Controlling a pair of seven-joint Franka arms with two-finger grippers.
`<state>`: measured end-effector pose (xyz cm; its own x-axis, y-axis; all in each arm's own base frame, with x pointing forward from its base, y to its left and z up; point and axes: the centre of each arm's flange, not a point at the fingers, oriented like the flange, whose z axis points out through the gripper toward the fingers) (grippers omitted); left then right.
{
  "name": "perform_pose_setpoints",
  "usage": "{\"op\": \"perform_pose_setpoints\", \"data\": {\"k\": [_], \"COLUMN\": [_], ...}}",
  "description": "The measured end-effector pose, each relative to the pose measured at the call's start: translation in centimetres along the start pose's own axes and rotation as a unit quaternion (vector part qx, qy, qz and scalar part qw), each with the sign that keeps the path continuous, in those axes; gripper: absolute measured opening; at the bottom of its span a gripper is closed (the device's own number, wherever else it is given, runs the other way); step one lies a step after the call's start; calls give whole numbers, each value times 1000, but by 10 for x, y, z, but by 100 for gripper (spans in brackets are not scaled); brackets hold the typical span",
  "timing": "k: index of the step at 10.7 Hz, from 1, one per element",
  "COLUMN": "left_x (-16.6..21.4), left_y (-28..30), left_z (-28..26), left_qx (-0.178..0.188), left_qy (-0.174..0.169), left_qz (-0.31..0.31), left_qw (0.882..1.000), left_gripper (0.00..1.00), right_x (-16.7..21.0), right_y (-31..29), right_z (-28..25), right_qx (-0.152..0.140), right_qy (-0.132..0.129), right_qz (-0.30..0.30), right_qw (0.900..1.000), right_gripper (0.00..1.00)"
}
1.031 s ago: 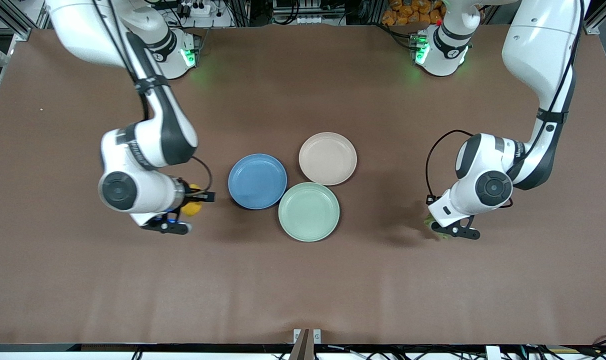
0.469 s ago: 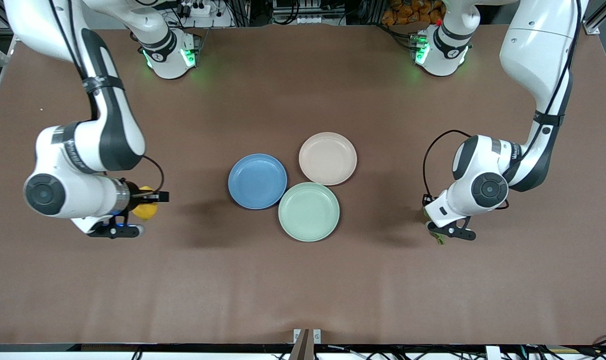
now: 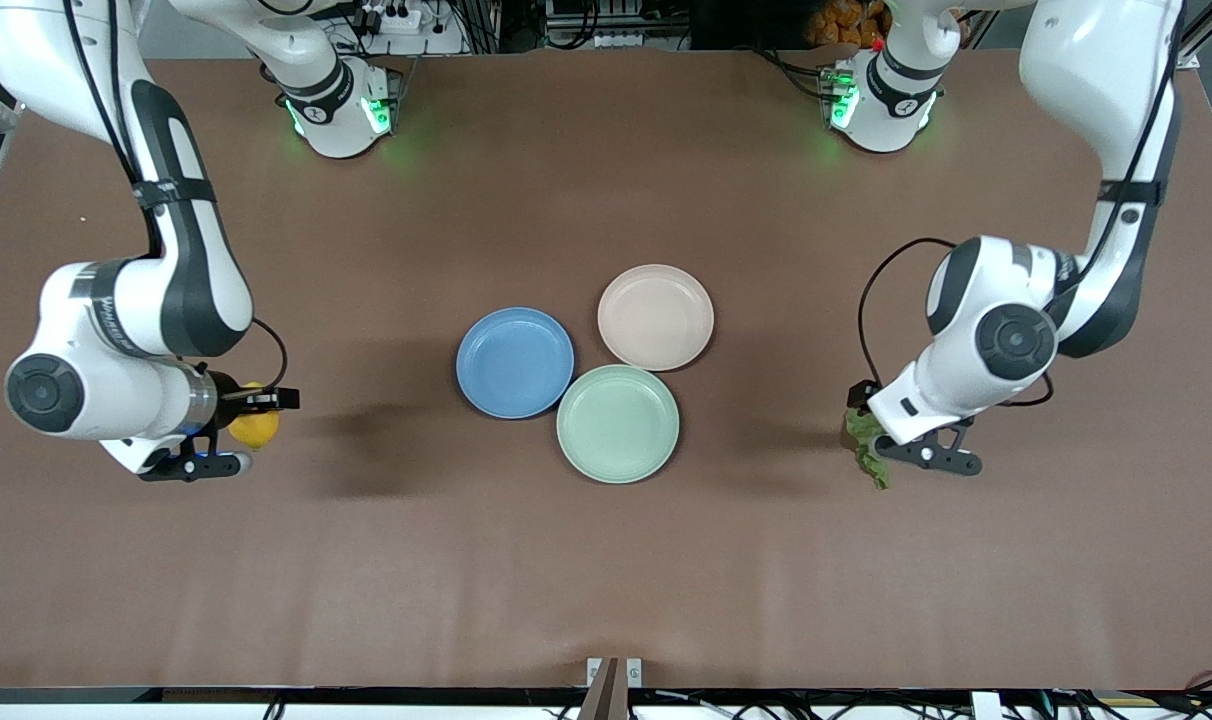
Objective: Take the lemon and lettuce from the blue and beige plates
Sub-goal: 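Carry the lettuce off the beige plate while the right gripper carries the lemon away, then release the lettuce on the table while the right gripper lowers the lemon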
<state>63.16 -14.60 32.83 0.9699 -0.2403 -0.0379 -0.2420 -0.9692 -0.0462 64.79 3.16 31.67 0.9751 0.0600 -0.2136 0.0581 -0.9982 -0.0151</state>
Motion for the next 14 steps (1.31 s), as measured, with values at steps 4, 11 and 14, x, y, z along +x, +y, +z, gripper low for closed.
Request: {"op": "perform_pose_setpoints", "data": {"k": [4,11,14], "left_x": [-37,-110,-118], "left_y": [-8,-11,4], "left_z": [-23,-53,-72], "left_qx": [-17,-24,-21], "left_qy": [-1,22,39], "left_qz": [-26,-51,-40], "left_qw": [1000,998,998], "left_gripper": [100,100,100], "right_x": [-11,-34,-31], "right_y": [2,39,42], "right_z": [60,133,156], "right_qx": [-4,-9,-12], "right_qy": [33,59,62], "right_qz": [-10,-31,-32], "right_qw": [999,998,997], "right_gripper": [55,55,55]}}
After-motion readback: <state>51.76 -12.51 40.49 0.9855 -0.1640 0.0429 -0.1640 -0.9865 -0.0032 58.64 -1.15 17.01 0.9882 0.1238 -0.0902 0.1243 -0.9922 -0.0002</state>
